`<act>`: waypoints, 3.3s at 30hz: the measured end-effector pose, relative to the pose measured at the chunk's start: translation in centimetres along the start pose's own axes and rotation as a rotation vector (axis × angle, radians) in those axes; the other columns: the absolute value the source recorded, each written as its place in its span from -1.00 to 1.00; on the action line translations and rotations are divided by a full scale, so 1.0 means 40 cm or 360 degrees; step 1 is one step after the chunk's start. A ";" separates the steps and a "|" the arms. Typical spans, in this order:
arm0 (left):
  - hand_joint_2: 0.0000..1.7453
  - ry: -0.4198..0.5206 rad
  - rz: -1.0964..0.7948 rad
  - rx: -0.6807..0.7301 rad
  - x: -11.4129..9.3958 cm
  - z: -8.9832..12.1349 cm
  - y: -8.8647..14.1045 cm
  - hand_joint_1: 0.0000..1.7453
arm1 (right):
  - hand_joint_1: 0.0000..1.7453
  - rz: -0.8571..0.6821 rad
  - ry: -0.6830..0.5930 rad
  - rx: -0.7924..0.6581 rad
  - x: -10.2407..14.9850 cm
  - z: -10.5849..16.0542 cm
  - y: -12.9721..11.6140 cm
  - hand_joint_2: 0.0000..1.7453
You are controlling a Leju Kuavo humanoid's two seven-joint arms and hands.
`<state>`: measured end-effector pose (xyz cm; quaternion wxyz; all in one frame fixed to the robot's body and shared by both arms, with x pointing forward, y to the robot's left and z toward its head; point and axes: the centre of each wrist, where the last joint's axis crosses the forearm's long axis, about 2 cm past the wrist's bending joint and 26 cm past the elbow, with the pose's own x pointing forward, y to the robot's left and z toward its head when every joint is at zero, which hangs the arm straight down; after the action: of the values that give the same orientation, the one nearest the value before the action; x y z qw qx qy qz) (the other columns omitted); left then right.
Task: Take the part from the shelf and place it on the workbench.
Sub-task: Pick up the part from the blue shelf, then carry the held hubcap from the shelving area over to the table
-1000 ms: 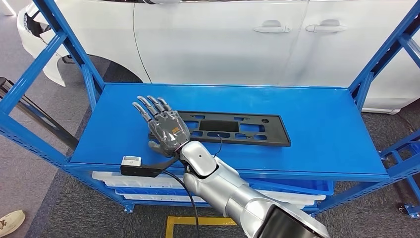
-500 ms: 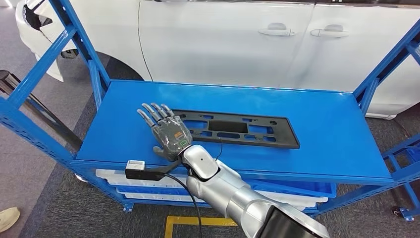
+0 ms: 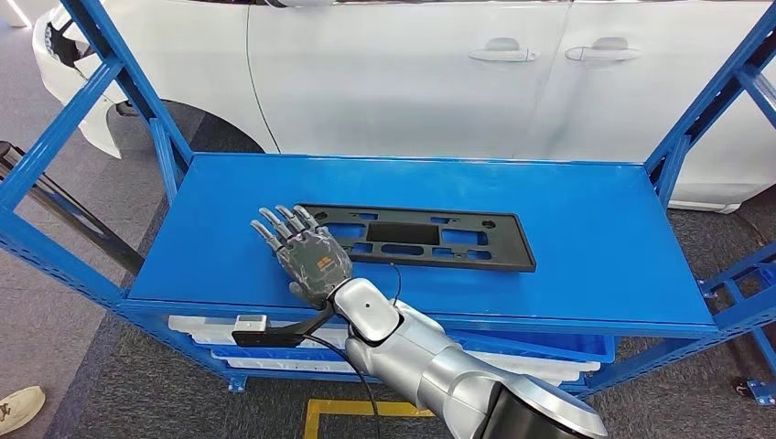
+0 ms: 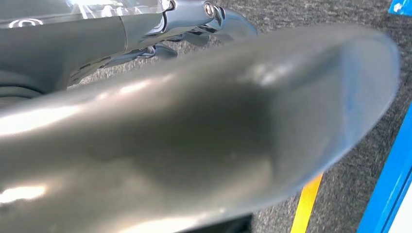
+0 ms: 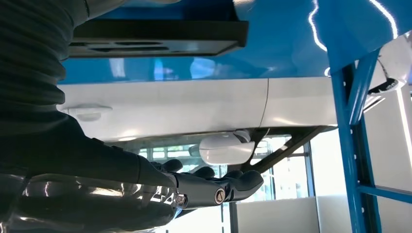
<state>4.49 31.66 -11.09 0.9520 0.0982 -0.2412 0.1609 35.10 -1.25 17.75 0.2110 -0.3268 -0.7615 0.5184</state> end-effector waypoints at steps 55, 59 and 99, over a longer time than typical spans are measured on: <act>-1.00 -0.0060 -0.0069 -0.0049 0.010 -0.005 0.006 -1.00 | 1.00 0.0414 0.0718 0.0451 -0.325 0.142 0.044 1.00; -1.00 -0.0066 -0.0068 -0.0052 0.010 -0.005 0.006 -1.00 | 1.00 0.0412 0.0721 0.0447 -0.329 0.142 0.042 1.00; 1.00 -0.0245 0.0283 0.0008 -0.003 -0.001 0.018 -1.00 | 1.00 -0.2078 -0.0965 -0.1266 -0.191 0.281 -0.412 1.00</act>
<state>4.16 32.31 -11.11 0.9124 0.0908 -0.3210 0.2371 28.42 -18.14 28.97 0.1237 0.2859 -0.9490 0.0485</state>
